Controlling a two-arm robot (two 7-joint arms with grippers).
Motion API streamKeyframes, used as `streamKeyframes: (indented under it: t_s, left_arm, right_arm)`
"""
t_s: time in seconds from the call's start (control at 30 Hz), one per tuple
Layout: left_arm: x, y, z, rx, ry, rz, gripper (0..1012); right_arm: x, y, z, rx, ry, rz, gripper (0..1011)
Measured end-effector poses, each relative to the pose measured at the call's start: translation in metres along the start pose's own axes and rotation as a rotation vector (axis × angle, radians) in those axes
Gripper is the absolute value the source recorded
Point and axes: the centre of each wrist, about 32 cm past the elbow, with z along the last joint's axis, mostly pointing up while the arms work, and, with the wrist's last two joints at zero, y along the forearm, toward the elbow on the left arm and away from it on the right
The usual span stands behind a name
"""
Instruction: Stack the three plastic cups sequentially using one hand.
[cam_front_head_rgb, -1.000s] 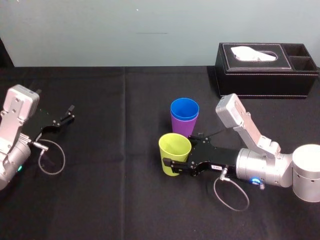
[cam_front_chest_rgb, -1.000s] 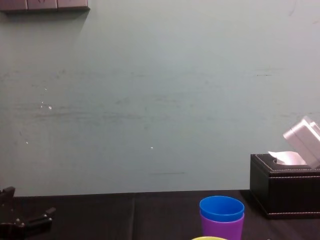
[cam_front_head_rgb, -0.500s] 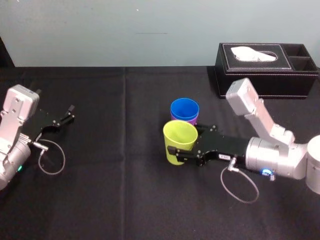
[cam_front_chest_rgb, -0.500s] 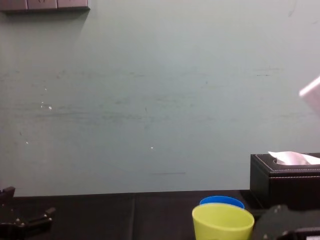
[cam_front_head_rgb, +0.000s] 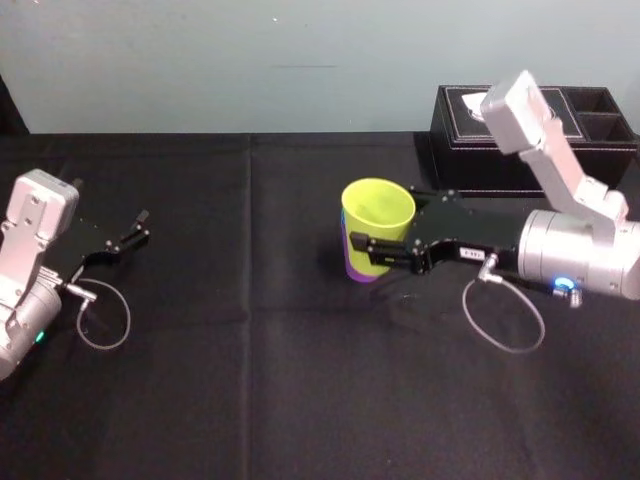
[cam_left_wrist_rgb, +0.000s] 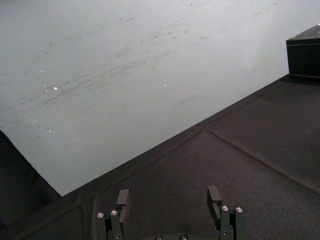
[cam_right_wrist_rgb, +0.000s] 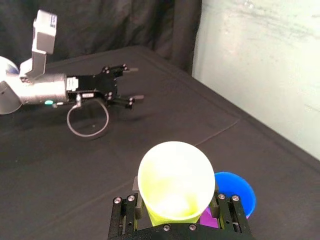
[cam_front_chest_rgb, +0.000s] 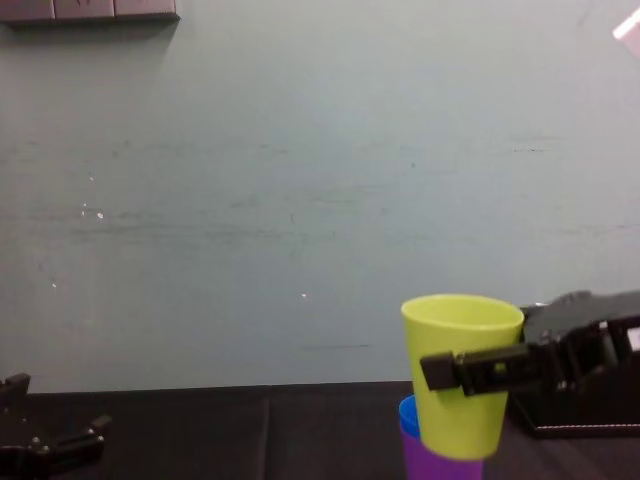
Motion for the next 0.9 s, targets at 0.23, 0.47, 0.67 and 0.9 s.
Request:
streamKeyframes:
  t_s: [0.23, 0.47, 0.67, 0.9]
  left_arm:
    - [0.0, 0.0, 0.0, 0.0, 0.0, 0.0, 1011]
    - [0.0, 0.0, 0.0, 0.0, 0.0, 0.0, 1011]
    - [0.0, 0.0, 0.0, 0.0, 0.0, 0.0, 1012]
    - [0.0, 0.0, 0.0, 0.0, 0.0, 0.0, 1011]
  right_arm:
    - [0.0127, 0.0, 0.009, -0.002, -0.001, -0.025, 733]
    - [0.0269, 0.006, 0.011, 0.004, 0.009, -0.04, 733]
    - [0.0381, 0.016, 0.01, -0.012, 0.007, -0.05, 733]
    - [0.0476, 0.028, 0.006, -0.03, 0.007, -0.049, 733]
